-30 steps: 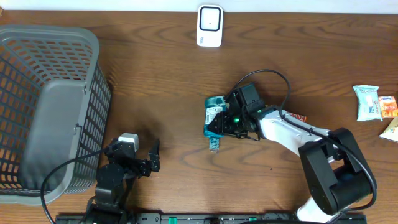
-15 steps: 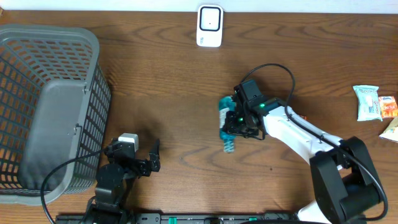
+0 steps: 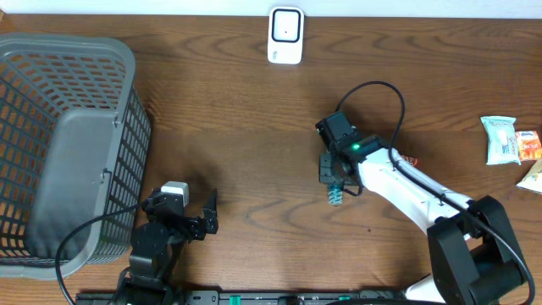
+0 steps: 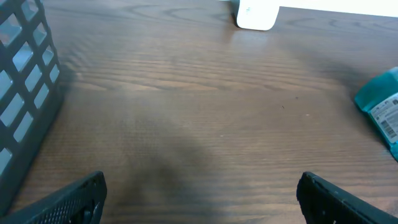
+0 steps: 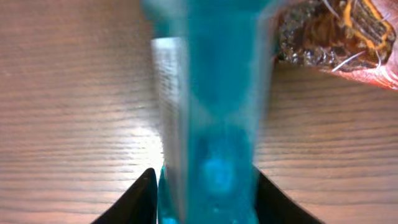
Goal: Scan the item barcode
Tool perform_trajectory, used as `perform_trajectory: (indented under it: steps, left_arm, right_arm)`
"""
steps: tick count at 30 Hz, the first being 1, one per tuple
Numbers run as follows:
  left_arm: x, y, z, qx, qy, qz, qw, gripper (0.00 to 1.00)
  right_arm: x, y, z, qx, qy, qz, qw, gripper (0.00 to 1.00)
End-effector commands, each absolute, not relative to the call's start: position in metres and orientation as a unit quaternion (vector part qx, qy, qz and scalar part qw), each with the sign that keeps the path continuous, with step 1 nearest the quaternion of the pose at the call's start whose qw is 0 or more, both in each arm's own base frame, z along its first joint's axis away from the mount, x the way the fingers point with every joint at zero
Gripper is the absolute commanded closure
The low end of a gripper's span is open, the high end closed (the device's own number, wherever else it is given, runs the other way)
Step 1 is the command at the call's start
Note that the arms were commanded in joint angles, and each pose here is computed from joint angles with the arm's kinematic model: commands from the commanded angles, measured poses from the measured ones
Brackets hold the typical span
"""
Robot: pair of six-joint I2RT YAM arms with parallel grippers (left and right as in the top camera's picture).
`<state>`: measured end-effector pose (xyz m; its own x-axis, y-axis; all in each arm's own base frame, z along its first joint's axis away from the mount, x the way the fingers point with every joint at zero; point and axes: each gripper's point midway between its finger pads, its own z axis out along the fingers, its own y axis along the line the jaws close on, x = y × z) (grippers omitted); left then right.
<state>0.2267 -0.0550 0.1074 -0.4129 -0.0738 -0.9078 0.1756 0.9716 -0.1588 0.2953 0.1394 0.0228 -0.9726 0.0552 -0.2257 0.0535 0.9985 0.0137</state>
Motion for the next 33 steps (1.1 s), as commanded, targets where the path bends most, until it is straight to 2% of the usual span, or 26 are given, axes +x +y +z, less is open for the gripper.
perform_trajectory:
  steps: [1, 7, 11, 15, 19, 23, 25, 33]
  left_arm:
    - [0.224, -0.057, 0.095, 0.041, 0.841, -0.113, 0.528, 0.02]
    - [0.224, -0.057, 0.095, 0.041, 0.841, -0.113, 0.528, 0.02]
    - [0.224, -0.057, 0.095, 0.041, 0.841, -0.113, 0.528, 0.02]
    - [0.224, -0.057, 0.095, 0.041, 0.841, -0.113, 0.528, 0.02]
    - [0.224, -0.057, 0.095, 0.041, 0.841, -0.113, 0.528, 0.02]
    - [0.224, -0.057, 0.095, 0.041, 0.841, -0.113, 0.528, 0.02]
    - [0.224, -0.057, 0.095, 0.041, 0.841, -0.113, 0.528, 0.02]
    - [0.224, -0.057, 0.095, 0.041, 0.841, -0.113, 0.528, 0.02]
  right_arm:
    - [0.288, 0.129, 0.012, 0.024, 0.994, -0.032, 0.106, 0.54]
    - [0.282, 0.129, 0.009, 0.038, 0.994, -0.030, 0.095, 0.51]
    - [0.282, 0.128, 0.009, 0.044, 0.994, -0.031, 0.097, 0.68]
    - [0.285, 0.124, 0.010, 0.045, 0.993, -0.044, 0.105, 0.75]
    - [0.286, 0.123, 0.010, 0.039, 0.992, -0.047, 0.107, 0.75]
    - [0.284, 0.126, 0.009, 0.023, 0.993, -0.050, 0.106, 0.62]
    - [0.281, 0.129, 0.006, 0.015, 0.993, -0.055, 0.103, 0.59]
    - [0.276, 0.149, -0.004, -0.022, 0.992, -0.062, 0.109, 0.59]
